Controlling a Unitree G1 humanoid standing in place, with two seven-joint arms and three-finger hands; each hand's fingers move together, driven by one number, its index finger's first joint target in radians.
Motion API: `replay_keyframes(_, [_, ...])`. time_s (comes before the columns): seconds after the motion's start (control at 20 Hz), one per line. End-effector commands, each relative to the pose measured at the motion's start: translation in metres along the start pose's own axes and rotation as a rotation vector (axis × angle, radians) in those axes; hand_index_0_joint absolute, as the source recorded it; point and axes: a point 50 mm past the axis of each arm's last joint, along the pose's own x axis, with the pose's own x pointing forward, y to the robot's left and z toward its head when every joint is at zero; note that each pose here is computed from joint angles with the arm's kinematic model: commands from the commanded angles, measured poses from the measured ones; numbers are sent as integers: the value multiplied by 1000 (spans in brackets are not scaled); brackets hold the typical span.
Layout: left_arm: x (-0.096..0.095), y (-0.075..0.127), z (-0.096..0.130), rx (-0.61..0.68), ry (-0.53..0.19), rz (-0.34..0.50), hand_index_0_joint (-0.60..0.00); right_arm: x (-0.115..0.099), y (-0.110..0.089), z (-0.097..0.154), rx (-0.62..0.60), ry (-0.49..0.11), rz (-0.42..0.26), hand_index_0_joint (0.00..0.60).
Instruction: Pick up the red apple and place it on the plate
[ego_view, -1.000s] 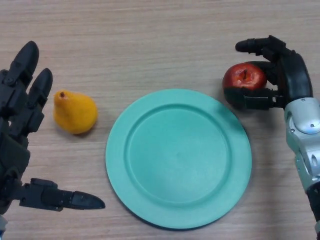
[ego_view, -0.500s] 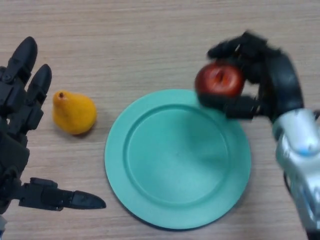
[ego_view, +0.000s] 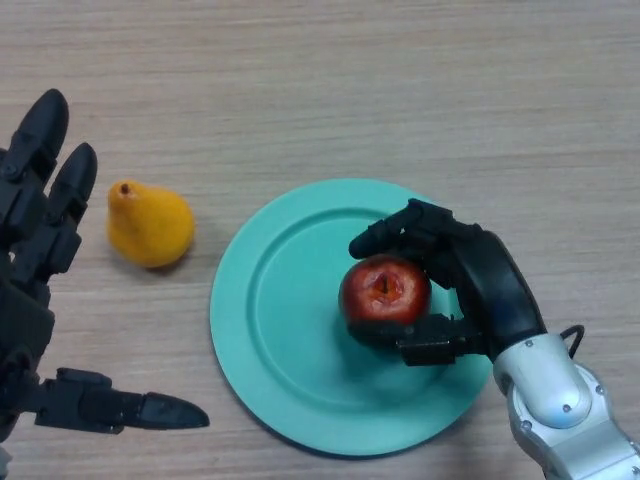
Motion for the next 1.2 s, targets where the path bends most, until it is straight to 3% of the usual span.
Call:
replay_keyframes(0.05, [-2, 0, 30, 68, -222, 11, 0, -1, -8, 37, -35, -233, -53, 250])
replay_keyframes(0.1, [-3, 0, 30, 67, -220, 13, 0, -3, -7, 39, -46, -235, -41, 99])
replay_keyframes(0.15, [-3, -2, 29, 71, -213, 11, 0, -5, -7, 44, -33, -246, -27, 1])
replay_keyframes(0.4, [-2, -4, 29, 84, -207, 3, 0, -17, -30, 78, 69, -347, -44, 0])
replay_keyframes(0.55, [-1, -4, 28, 83, -208, -3, 0, -41, -57, 92, 138, -412, -71, 0])
replay_keyframes(0.75, [3, 0, 28, 81, -210, 17, 0, -74, -80, 91, 165, -440, -130, 0])
replay_keyframes(0.95, [7, 3, 26, 89, -211, 26, 0, -96, -83, 91, 143, -473, -180, 0])
replay_keyframes(1.2, [9, -3, 25, 84, -200, -4, 0, -100, -81, 95, 121, -491, -181, 0])
